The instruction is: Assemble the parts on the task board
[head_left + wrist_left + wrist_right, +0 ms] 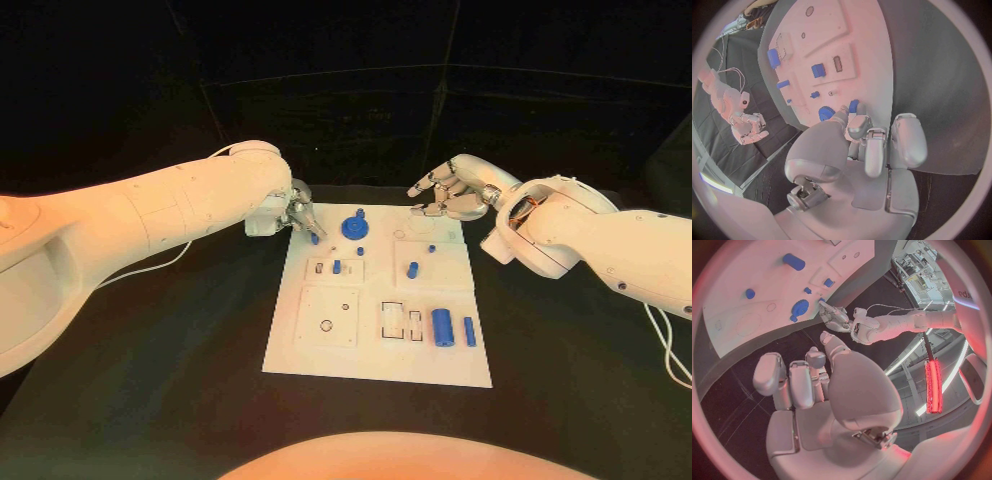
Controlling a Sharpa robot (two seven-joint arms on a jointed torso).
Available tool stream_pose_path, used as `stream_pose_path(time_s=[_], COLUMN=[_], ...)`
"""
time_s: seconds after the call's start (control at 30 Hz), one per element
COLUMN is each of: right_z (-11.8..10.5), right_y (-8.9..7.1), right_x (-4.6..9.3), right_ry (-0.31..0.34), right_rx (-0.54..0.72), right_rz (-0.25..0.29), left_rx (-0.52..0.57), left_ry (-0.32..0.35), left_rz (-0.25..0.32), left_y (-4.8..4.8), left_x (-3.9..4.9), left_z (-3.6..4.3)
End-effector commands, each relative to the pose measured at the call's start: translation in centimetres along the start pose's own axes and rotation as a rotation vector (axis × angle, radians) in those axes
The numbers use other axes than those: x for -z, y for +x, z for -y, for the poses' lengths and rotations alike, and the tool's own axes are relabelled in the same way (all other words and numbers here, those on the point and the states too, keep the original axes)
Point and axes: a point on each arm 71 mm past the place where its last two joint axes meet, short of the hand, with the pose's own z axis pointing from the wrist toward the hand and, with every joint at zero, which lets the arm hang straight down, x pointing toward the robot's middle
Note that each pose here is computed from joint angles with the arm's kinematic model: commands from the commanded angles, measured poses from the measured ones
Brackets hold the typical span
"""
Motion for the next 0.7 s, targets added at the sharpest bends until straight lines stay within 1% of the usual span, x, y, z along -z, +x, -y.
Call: stream_pose_path(time_s=[0.03, 0.23, 0.37, 0.5, 0.7], right_z=[-0.2, -0.1, -0.1, -0.1, 0.0], right_y=[0.0, -0.1, -0.1, -0.1, -0.1], right_x=[0.0, 0.0, 0.0, 0.0, 0.1], right_ry=[-0.010, -0.008, -0.008, -0.007, -0.004], right_rx=[0.001, 0.001, 0.001, 0.001, 0.001], right_rz=[-0.004, -0.004, -0.005, -0.006, -0.006], left_rx=[0.020, 0.044, 0.079, 0.122, 0.163], left_ry=[0.028, 0.037, 0.047, 0.059, 0.080], left_rz=[0.013, 0.020, 0.024, 0.028, 0.048], left_y=[-0.11, -0.11, 0.06, 0.38, 0.97], left_x=[0.06, 0.13, 0.41, 0.95, 2.06], left_z=[0.28, 0.14, -0.24, -0.83, -1.69])
